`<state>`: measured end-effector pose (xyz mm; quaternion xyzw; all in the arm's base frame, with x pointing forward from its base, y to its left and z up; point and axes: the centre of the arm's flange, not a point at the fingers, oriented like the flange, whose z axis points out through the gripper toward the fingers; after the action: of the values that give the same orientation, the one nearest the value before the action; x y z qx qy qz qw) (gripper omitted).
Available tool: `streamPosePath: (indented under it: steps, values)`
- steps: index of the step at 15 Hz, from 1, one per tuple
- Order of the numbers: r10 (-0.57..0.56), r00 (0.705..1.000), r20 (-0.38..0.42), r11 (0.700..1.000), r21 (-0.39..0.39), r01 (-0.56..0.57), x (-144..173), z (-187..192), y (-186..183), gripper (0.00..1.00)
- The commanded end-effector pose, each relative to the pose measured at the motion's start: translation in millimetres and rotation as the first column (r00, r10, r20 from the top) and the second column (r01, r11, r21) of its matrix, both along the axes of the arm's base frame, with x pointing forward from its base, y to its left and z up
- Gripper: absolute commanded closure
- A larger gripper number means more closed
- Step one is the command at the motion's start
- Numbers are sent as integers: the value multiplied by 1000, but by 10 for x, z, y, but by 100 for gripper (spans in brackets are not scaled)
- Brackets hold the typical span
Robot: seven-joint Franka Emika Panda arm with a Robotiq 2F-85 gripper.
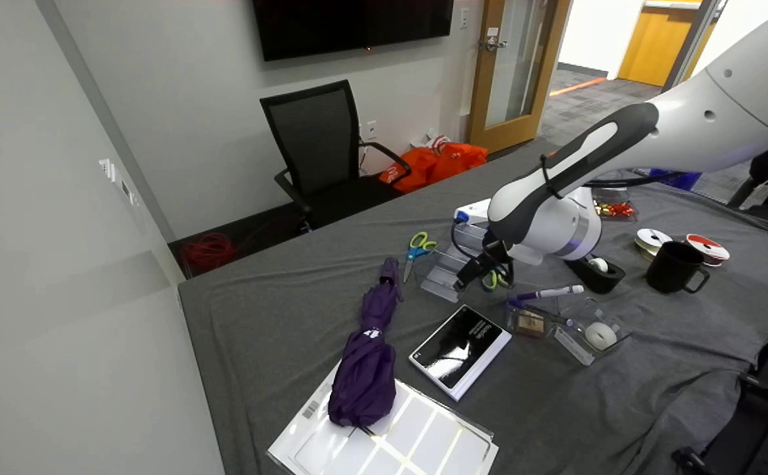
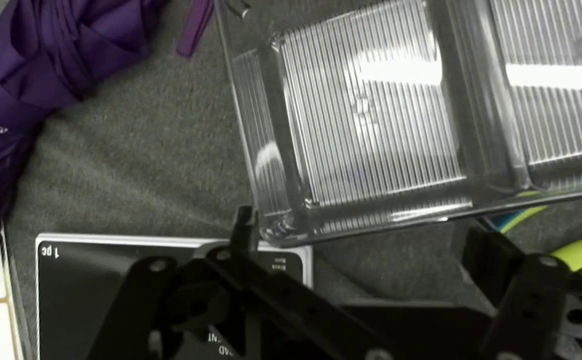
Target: Turn the clear object to the right
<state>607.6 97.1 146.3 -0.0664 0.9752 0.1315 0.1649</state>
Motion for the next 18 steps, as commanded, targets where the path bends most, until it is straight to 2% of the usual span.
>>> streamPosePath:
  steps: [1, 11, 18]
  values:
    - [-29, 998, 63, 1000, -1, 29, 158, -130, 82, 0]
    - [98, 995, 7, 993, -65, -98, -73, 76, 200, 0]
    - [170, 985, 10, 984, -63, -169, -253, 573, 459, 0]
